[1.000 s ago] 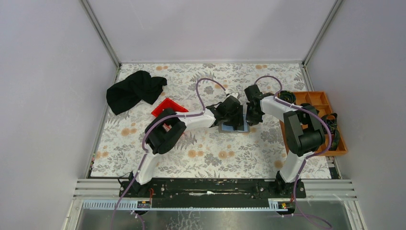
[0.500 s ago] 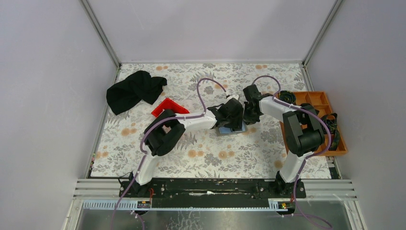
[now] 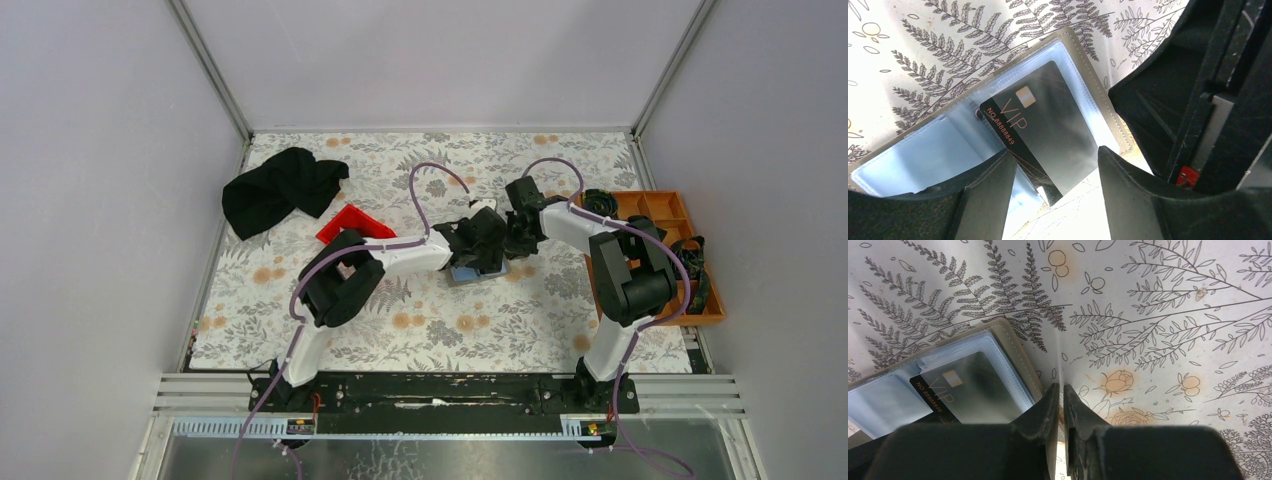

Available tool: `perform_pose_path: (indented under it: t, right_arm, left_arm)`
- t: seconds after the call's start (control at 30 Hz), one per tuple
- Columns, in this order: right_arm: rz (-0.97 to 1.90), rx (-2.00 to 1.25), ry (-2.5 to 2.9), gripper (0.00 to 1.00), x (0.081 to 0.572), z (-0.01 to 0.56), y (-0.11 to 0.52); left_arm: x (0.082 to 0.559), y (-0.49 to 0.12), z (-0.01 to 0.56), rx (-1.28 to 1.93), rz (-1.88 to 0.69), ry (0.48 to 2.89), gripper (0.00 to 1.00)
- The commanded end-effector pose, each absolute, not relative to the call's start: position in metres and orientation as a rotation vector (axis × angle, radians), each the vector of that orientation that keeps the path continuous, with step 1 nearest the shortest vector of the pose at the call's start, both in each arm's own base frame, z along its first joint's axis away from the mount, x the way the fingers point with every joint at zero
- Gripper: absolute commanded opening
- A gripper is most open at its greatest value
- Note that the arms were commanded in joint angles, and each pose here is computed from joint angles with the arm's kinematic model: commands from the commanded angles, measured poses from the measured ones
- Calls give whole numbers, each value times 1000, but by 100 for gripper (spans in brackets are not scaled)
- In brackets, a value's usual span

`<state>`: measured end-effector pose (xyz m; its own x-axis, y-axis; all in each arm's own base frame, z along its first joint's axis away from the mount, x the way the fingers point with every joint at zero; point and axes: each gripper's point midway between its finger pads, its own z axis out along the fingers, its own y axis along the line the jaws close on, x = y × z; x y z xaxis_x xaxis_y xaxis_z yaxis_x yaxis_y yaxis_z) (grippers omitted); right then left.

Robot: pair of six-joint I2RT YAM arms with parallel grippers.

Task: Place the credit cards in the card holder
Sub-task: Insert the credit card into the card holder.

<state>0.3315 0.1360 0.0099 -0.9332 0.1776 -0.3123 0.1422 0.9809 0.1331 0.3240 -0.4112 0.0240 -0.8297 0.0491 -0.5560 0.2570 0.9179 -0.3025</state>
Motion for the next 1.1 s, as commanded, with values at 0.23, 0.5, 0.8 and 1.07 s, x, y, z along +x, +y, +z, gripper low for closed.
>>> perform_pose_path:
  t: [0.23,0.5,0.8,1.07]
  right_arm:
    - [252,214,2801,14,331,7,157]
    - [255,208,2797,14,333,9,158]
    - [258,201,2796,14,334,9,158]
    - [277,191,2792,14,334,10,160]
  left_arm:
    - [315,-395,30,228,-434,2517,67]
    - [310,-406,35,250,-570,2537,71]
    - [312,-400,51,265,-732,2487,74]
    - [310,-395,53,261,-782,2482,75]
